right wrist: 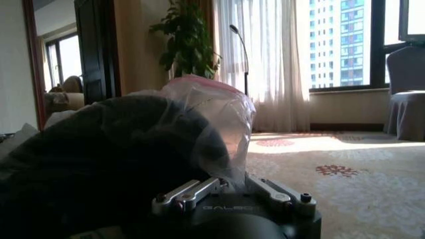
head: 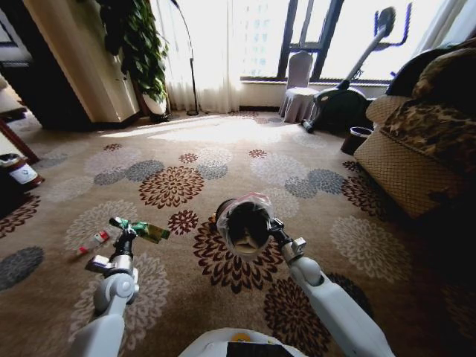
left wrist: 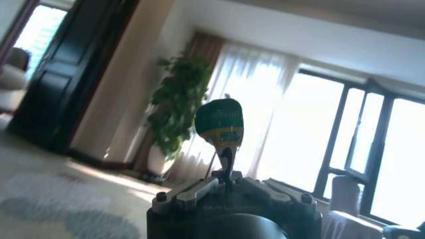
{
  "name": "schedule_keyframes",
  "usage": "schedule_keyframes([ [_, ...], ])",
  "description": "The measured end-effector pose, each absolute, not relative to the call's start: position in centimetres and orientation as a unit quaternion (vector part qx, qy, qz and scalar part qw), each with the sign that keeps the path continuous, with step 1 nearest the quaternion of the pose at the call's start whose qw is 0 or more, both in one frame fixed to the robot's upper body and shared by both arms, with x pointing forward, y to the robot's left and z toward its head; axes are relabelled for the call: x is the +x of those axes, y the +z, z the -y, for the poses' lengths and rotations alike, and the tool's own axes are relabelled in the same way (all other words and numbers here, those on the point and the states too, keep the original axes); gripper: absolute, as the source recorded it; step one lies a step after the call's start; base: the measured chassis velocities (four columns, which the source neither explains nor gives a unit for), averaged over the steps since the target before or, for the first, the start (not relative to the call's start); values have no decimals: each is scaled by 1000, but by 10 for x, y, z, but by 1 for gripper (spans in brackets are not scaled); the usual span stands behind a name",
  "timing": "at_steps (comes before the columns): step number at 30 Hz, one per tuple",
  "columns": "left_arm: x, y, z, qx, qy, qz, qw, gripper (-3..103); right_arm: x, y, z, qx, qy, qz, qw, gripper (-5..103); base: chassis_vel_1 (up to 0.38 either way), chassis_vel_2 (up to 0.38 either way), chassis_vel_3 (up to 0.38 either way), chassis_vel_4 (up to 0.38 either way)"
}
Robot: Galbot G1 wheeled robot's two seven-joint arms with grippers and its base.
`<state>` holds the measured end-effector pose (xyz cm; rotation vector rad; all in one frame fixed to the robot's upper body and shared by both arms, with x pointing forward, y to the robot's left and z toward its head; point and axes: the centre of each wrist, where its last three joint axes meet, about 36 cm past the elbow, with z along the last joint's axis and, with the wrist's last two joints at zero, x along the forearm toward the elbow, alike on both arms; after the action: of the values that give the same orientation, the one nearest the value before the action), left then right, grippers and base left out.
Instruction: Pick up the trash from the ground and place it into the trash bin.
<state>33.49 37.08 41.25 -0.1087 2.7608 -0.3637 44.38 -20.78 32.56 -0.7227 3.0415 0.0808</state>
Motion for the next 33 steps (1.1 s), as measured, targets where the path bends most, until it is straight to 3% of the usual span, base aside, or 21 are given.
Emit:
schedule_keyframes([
  [1,337,422,-366,13,-85,-973,215,0,446,325,204,-235,26,-972,3,0,0,0,0,0],
  [3,338,425,-365,35,-68,-970,229,0,447,325,202,-237,26,-971,1,0,0,0,0,0],
  [6,350,448,-349,183,33,-938,291,0,444,321,191,-250,21,-968,-7,0,0,0,0,0],
  [11,367,465,-338,309,127,-891,307,0,431,324,180,-272,4,-962,-14,0,0,0,0,0],
  [17,383,472,-326,383,157,-860,297,0,418,330,166,-298,-18,-954,-15,0,0,0,0,0],
  [25,385,463,-297,457,135,-839,261,0,413,328,144,-321,-24,-947,-17,0,0,0,0,0],
  [33,388,444,-305,493,166,-827,214,0,416,331,149,-317,-23,-948,-18,0,0,0,0,0],
])
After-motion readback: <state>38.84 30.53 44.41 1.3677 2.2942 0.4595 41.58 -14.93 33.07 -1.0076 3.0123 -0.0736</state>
